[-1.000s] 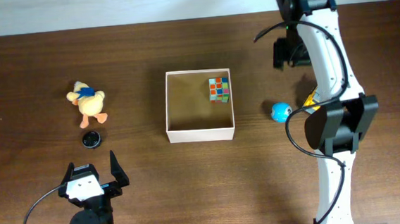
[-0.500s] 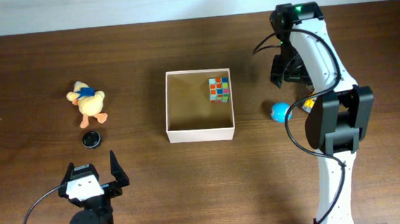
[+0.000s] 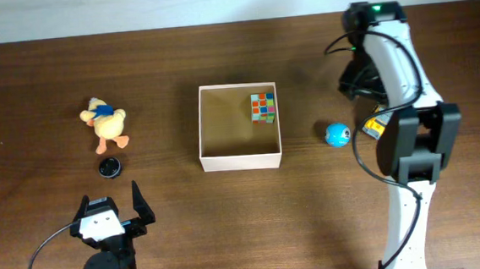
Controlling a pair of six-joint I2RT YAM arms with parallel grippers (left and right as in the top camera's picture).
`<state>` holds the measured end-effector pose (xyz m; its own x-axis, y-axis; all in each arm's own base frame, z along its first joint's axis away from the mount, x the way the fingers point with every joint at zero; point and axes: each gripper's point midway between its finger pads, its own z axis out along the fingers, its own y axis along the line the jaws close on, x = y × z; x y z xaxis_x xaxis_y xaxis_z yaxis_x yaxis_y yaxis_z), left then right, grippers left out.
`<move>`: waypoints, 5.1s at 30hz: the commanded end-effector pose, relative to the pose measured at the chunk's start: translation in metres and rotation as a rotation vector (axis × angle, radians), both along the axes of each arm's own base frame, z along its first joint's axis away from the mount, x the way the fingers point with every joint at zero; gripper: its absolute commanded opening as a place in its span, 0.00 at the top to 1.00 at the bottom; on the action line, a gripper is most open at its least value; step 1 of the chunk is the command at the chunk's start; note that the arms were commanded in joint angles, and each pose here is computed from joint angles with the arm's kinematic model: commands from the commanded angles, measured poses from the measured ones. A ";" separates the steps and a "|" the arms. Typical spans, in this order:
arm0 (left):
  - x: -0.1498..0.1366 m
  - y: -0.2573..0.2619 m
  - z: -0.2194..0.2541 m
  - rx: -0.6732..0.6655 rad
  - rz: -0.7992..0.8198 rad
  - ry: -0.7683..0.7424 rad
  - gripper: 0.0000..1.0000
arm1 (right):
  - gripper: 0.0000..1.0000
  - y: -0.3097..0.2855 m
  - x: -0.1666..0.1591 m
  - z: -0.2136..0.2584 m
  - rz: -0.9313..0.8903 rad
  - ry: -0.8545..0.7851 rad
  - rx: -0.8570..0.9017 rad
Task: Pack container
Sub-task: 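Move the right gripper right over the yellow toy truck, then lower the right gripper and grasp the yellow toy truck, then carry the held truck left over the box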
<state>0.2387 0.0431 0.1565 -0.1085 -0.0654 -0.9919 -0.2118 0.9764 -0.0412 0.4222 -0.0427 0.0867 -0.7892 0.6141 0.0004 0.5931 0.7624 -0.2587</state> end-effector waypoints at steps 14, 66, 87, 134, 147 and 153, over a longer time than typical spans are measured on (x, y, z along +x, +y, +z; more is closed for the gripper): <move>0.000 -0.002 0.000 -0.014 -0.011 -0.008 0.01 | 0.36 -0.017 0.022 0.000 0.066 -0.099 0.119; 0.000 -0.002 0.000 -0.014 -0.011 -0.008 0.01 | 0.62 -0.031 0.006 -0.026 0.120 -0.051 0.256; 0.000 -0.002 0.000 -0.014 -0.011 -0.008 0.01 | 0.66 -0.031 0.028 -0.023 0.272 -0.129 0.264; 0.000 -0.002 0.000 -0.014 -0.011 -0.008 0.01 | 0.66 0.276 0.014 0.175 1.050 -0.538 0.312; 0.000 -0.002 0.000 -0.014 -0.011 -0.008 0.01 | 0.67 0.355 0.000 0.144 1.113 -0.534 0.336; 0.000 -0.002 0.000 -0.014 -0.011 -0.008 0.01 | 0.67 0.351 0.006 0.101 1.021 -0.453 0.305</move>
